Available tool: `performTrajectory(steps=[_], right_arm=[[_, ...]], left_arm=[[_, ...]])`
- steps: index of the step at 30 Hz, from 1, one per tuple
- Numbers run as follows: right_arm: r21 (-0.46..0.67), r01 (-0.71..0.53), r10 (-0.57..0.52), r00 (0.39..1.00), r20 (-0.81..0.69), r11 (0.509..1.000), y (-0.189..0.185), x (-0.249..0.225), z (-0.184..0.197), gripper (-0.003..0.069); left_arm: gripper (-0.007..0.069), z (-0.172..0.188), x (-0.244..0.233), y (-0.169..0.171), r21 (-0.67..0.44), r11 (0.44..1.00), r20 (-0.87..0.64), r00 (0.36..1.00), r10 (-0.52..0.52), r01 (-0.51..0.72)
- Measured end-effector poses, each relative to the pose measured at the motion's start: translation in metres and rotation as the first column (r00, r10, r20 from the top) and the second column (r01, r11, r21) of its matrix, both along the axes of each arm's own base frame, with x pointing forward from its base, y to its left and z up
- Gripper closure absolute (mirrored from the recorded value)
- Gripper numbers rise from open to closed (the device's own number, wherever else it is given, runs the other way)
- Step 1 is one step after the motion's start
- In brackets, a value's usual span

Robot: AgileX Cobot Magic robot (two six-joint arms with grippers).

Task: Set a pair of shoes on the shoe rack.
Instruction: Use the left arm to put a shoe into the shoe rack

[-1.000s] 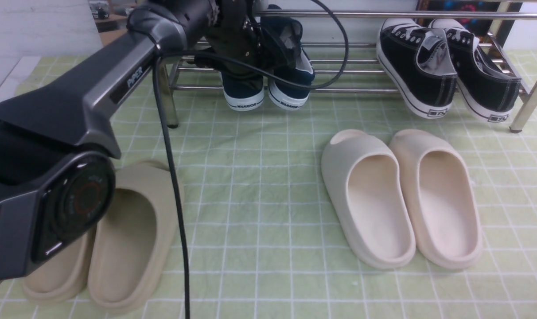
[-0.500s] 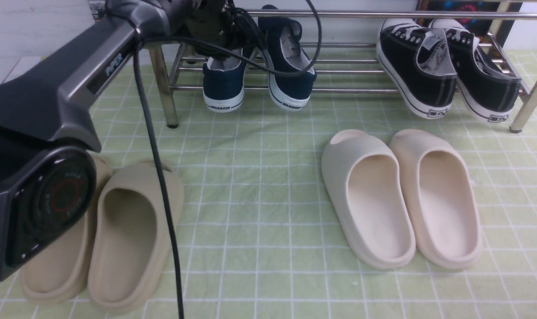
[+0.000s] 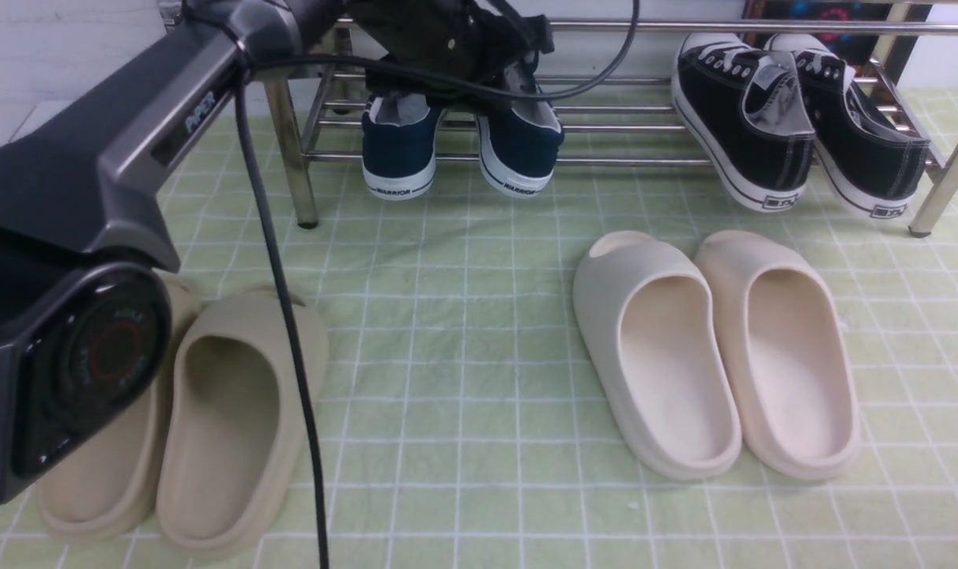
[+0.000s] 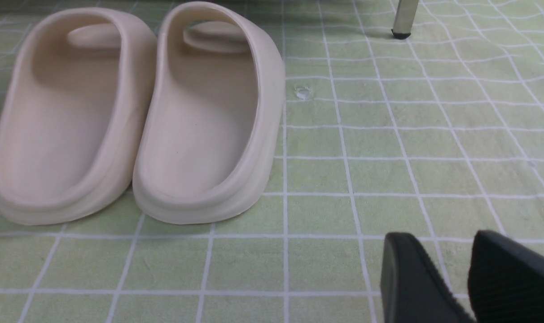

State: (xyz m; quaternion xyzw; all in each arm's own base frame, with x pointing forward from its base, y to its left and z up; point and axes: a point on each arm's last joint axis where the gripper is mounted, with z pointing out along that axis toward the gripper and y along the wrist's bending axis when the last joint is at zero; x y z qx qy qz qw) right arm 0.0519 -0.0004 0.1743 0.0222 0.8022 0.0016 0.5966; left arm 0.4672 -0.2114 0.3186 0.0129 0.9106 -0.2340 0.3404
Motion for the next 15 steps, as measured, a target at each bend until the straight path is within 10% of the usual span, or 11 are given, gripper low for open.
performTrajectory(steps=[6,15], right_arm=[[0.000,0.000,0.000,1.000,0.000,1.000,0.000,0.000,0.000,0.0419],[0.000,0.000,0.000,1.000,0.000,1.000,0.000,0.000,0.000,0.0419]], left_arm=[[0.0176,-0.024,0.019,-0.008,-0.060,0.998,0.060,0.998,0.033,-0.030],[0.0376,-0.041,0.026,-0.016,-0.003,1.000,0.116,0.993,-0.015,0.015]])
